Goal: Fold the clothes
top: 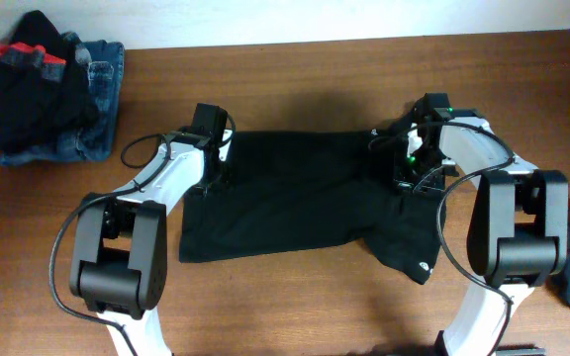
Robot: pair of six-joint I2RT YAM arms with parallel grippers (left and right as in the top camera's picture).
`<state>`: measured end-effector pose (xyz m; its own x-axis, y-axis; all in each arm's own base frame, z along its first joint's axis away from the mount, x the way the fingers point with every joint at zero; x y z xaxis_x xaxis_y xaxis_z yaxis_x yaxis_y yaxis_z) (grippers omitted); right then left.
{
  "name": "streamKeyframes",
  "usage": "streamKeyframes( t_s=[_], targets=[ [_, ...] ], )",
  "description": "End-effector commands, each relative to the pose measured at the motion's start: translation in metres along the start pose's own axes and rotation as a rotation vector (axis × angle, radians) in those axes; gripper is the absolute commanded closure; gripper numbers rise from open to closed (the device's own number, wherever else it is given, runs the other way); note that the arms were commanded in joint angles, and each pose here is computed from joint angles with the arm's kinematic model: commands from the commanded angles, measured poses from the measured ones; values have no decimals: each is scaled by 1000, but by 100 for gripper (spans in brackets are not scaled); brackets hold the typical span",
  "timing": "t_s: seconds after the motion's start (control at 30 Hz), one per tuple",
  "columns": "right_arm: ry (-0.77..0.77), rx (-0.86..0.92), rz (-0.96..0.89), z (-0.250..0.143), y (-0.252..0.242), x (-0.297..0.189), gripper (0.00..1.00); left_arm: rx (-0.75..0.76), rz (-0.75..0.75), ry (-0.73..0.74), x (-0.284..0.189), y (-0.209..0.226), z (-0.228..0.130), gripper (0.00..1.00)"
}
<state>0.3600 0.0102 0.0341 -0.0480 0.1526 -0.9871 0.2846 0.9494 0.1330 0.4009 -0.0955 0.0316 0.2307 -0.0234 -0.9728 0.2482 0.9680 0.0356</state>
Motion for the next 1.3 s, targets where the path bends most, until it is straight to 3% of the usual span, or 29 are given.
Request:
streamKeyframes(
  t_s=[0.0,0.17,0.47,0.73,1.03,1.07,1.1,1.13,1.17,1.2,1.23,1.27],
  targets=[
    [-34,-4,3,6,2,-16,96,5,-11,30,8,-2,-4,83],
    [-51,-7,7,15,7,-37,96,4,-11,36,8,-1,-6,83],
    [-116,-17,24,32,15,-60,96,5,-12,59,8,-1,-11,99],
    [-238,77,62,63,-1,-71,96,5,-33,85,7,-4,-16,99],
    [-297,85,293,82,10,-84,96,-1,-125,133,-5,-17,-23,99],
    [-297,84,296,82,11,-84,96,-1,-126,134,-9,-17,-23,96],
    [-296,83,296,82,11,-84,96,-1,-126,139,-13,-17,-23,88],
    [-294,81,296,82,12,-84,96,-1,-126,144,-18,-17,-23,73],
    [-294,81,296,81,12,-84,96,-2,-126,149,-22,-17,-24,44],
    [-294,79,296,81,13,-84,96,-2,-127,159,-25,-17,-26,22],
    [-293,76,297,81,15,-83,96,-3,-128,169,-29,-17,-29,8],
    [-292,74,297,81,16,-83,96,-7,-130,180,-32,-17,-32,2]
  ],
)
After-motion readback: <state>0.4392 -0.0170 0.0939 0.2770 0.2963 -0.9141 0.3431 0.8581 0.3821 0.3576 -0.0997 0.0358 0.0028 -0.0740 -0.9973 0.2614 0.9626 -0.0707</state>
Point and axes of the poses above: each gripper's point midway between its finger pads, its own x axis out along the fingers, its own y axis along the line the jaws close on, z = x × y, the point moved 3 cm from there along -x, back along the fingers, and after that the axes turned 4 degrees about x, right-handed, at the moved point
